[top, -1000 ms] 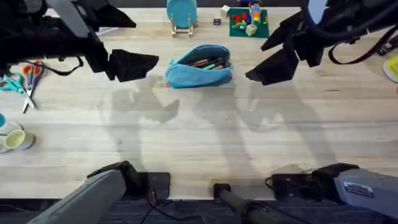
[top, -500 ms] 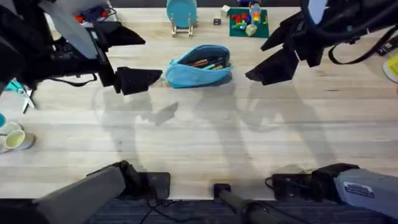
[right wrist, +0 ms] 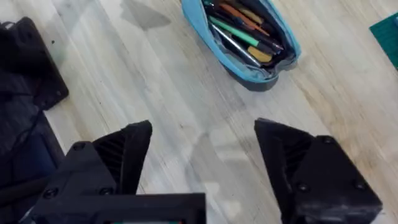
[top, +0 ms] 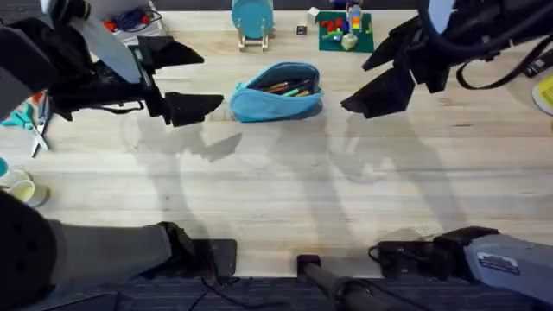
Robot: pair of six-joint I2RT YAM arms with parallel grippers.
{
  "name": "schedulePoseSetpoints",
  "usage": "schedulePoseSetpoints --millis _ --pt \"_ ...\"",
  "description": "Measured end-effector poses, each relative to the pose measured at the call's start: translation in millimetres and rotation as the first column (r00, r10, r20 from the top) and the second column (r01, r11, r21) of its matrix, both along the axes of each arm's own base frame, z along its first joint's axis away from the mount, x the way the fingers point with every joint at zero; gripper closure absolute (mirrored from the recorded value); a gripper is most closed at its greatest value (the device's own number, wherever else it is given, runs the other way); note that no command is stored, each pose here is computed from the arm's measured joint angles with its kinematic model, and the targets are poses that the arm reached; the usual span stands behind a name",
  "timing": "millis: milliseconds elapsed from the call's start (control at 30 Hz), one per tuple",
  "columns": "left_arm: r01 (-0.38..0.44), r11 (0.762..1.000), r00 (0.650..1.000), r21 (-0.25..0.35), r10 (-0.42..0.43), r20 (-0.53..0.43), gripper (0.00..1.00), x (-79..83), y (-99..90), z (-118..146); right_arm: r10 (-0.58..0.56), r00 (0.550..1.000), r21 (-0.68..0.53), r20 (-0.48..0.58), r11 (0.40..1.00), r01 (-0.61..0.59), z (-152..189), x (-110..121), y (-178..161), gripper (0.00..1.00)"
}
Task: Unzip the bag, pick up the pens from the table one at a time and place them inside, then zip the bag closed.
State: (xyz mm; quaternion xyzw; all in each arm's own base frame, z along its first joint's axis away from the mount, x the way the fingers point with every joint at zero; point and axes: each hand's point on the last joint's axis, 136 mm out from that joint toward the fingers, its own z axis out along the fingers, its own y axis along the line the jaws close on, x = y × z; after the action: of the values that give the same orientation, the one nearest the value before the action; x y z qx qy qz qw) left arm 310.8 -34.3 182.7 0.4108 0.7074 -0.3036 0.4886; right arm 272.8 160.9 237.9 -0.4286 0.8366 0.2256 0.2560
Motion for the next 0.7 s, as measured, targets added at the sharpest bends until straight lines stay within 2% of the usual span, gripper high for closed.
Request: schedulePoseSetpoints --millis 333,700 --pt "0.025 0.998 0.999 -0.057 -0.028 -0.044 0.010 3.0 -0.7 -21 0.000 1.000 0.000 0.000 1.000 0.000 0 0 0 0.004" --pt "0.021 0.999 0.996 -0.024 -0.023 -0.090 0.008 5.3 8.9 -49 0.000 1.000 0.000 0.000 1.000 0.000 0 0 0 0.004"
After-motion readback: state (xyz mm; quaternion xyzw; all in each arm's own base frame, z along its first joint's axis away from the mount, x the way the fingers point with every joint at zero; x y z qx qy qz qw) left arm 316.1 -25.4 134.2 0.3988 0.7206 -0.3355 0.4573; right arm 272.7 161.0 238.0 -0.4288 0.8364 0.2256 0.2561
